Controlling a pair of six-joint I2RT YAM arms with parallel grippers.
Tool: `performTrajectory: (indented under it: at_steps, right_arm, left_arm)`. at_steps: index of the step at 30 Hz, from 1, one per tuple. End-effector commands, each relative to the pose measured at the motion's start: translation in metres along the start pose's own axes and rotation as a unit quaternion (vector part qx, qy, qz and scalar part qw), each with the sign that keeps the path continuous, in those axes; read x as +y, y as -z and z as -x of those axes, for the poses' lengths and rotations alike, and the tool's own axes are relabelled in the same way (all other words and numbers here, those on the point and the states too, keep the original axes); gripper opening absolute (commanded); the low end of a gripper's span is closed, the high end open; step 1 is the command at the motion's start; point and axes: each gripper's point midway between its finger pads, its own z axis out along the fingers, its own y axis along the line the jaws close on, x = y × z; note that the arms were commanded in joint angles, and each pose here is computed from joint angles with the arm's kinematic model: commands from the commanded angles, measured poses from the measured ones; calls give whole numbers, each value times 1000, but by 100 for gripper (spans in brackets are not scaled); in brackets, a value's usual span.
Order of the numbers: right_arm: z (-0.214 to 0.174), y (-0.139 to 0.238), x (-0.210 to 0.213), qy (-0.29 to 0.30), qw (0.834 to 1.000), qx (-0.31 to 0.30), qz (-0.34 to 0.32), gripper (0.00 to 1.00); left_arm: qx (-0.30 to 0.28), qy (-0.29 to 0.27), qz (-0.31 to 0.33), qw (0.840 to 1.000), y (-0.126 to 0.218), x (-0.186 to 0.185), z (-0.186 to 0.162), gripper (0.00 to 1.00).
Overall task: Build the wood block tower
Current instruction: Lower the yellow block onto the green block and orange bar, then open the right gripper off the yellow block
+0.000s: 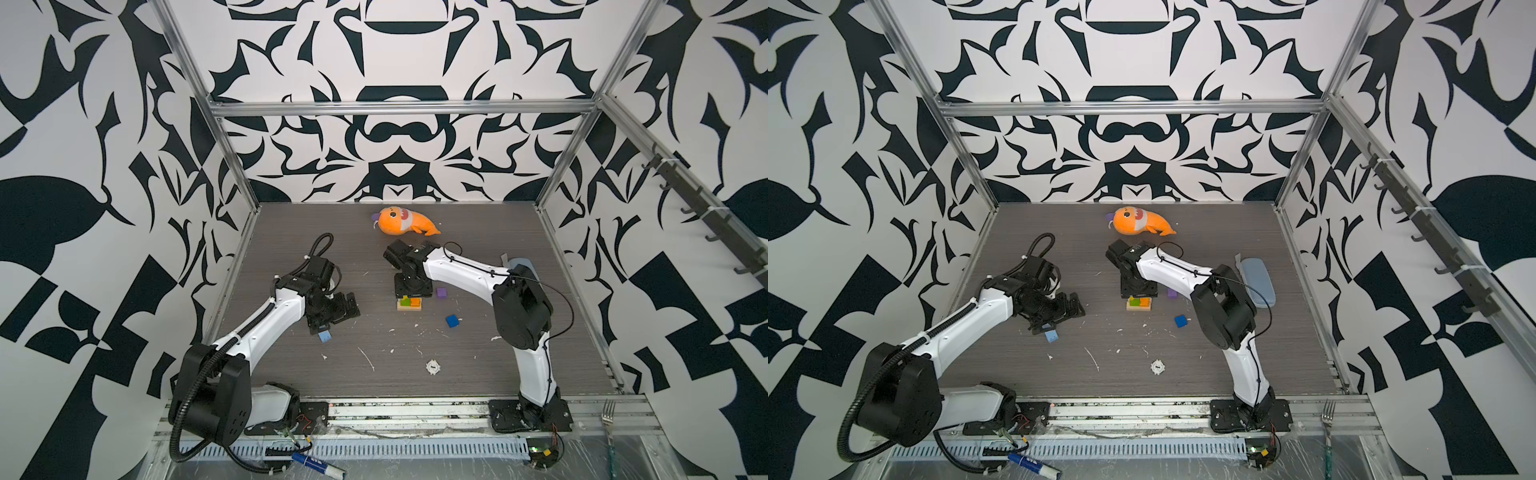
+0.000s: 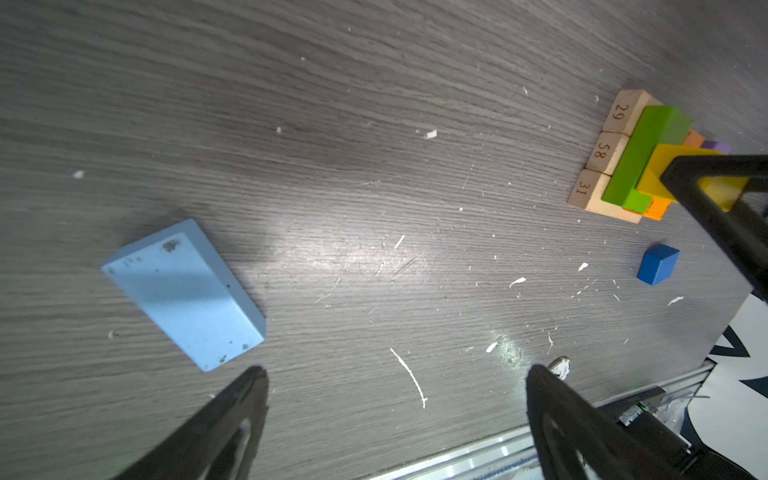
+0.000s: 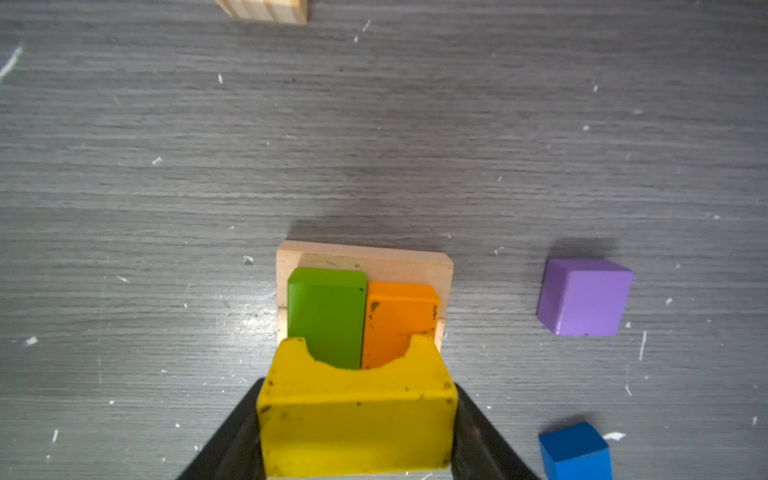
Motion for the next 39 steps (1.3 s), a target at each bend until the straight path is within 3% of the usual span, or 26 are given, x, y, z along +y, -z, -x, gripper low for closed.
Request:
performTrajectory:
  at_steps: [1,20,25,30,35,39]
  right_arm:
    - [12,13,4,-7,1000,-21,8,61]
    - [14,9,3,-4,1000,-19,-1,67]
    - [15,10,5,-3,1000,-20,4,78]
    - [17,14,8,-2,1000,-26,13,82]
    - [23,29,15,6,998,-52,47,98]
    - [28,44,16,17,996,-70,57,100]
  left_arm:
    - [3,-4,3,1000,2,2,-3,100]
    - [2,-4,2,1000,3,2,-3,99]
    - [3,-4,2,1000,2,2,-3,100]
    - [2,-3,6,1000,3,3,-3,100]
    - [-9,-2,21,1000,6,8,-1,100]
    - [-32,-4,29,999,15,11,3,100]
